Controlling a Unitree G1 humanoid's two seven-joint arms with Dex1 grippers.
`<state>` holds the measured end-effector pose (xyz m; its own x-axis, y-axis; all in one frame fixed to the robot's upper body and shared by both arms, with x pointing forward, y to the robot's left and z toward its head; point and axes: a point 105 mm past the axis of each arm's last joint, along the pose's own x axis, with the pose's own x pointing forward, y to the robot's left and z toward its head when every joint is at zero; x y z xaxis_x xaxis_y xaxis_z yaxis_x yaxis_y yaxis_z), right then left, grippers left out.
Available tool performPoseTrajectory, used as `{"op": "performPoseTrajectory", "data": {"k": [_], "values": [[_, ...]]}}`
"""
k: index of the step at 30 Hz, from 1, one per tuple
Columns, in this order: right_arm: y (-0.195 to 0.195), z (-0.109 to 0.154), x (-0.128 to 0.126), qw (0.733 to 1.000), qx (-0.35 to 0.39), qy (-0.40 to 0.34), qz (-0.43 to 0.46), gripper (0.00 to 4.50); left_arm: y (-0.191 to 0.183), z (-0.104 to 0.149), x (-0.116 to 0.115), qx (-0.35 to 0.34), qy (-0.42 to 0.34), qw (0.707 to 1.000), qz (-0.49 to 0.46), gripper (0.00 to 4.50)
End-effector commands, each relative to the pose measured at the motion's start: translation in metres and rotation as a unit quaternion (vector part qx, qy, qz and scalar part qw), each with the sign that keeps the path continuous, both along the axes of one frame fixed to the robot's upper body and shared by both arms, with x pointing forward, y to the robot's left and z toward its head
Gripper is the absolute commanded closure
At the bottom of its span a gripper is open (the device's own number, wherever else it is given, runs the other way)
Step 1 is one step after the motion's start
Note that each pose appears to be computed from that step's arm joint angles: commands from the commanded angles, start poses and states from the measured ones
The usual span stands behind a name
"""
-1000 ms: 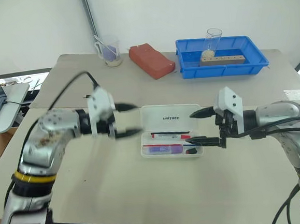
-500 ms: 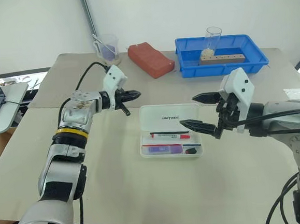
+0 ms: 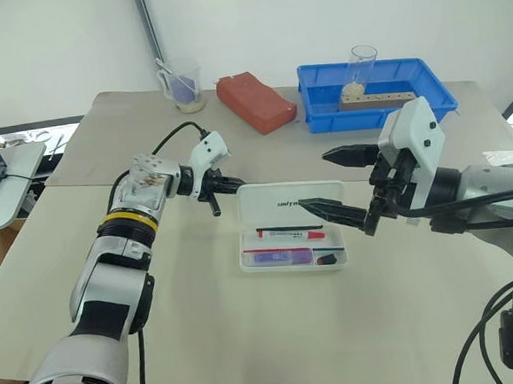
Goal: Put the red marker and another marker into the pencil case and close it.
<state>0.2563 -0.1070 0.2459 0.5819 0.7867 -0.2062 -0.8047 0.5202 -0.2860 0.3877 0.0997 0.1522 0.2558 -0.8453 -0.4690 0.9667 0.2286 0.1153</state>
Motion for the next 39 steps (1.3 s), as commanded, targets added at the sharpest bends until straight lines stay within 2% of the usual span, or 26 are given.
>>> {"op": "performPoseTrajectory", "data": {"k": [1, 7, 11, 17, 20, 22, 25, 26, 28, 29, 32, 33, 36, 39], "values": [[0.000, -0.002, -0.002, 1.000, -0.008, 0.000, 0.006, 0.00, -0.006, 0.009, -0.020, 0.004, -0.003, 0.998, -0.062, 4.45], [-0.003, -0.031, -0.005, 0.998, -0.038, 0.052, 0.024, 0.00, -0.017, -0.008, -0.058, 0.031, -0.020, 0.990, -0.134, 4.45], [-0.007, -0.064, -0.003, 0.993, -0.065, 0.097, 0.019, 0.00, -0.026, -0.036, -0.074, 0.063, -0.036, 0.986, -0.151, 4.45], [-0.015, -0.088, -0.002, 0.988, -0.093, 0.122, 0.014, 0.00, -0.025, -0.063, -0.083, 0.119, -0.050, 0.978, -0.162, 4.45], [-0.014, -0.085, 0.001, 0.989, -0.086, 0.117, 0.017, 0.00, -0.026, -0.061, -0.083, 0.110, -0.053, 0.980, -0.159, 4.45], [-0.014, -0.078, 0.002, 0.990, -0.077, 0.112, 0.027, 0.00, -0.024, -0.045, -0.083, 0.080, -0.053, 0.983, -0.156, 4.45], [-0.020, -0.069, 0.004, 0.991, -0.073, 0.103, 0.038, 0.00, -0.014, -0.012, -0.081, 0.017, -0.053, 0.990, -0.128, 3.69], [-0.024, -0.066, 0.005, 0.992, -0.072, 0.100, 0.038, 0.00, -0.010, 0.000, -0.082, -0.013, -0.052, 0.992, -0.114, 3.32], [-0.035, -0.064, 0.011, 0.992, -0.081, 0.092, 0.031, 0.00, -0.005, 0.021, -0.083, -0.051, -0.053, 0.994, -0.083, 2.34], [-0.040, -0.065, 0.013, 0.992, -0.087, 0.089, 0.025, 0.00, 0.000, 0.024, -0.083, -0.055, -0.057, 0.994, -0.070, 1.99], [-0.053, -0.065, 0.020, 0.992, -0.099, 0.081, 0.013, 0.00, 0.016, 0.026, -0.084, -0.056, -0.054, 0.996, -0.036, 0.37], [-0.059, -0.065, 0.022, 0.992, -0.104, 0.077, 0.008, 0.00, 0.022, 0.027, -0.085, -0.056, -0.056, 0.997, -0.022, 0.05], [-0.075, -0.068, 0.022, 0.991, -0.108, 0.076, 0.005, 0.00, 0.058, 0.028, -0.081, -0.040, -0.086, 0.994, 0.062, 0.05], [-0.082, -0.071, 0.018, 0.992, -0.101, 0.079, 0.009, 0.00, 0.076, 0.028, -0.080, -0.024, -0.104, 0.988, 0.112, 0.05]]}}
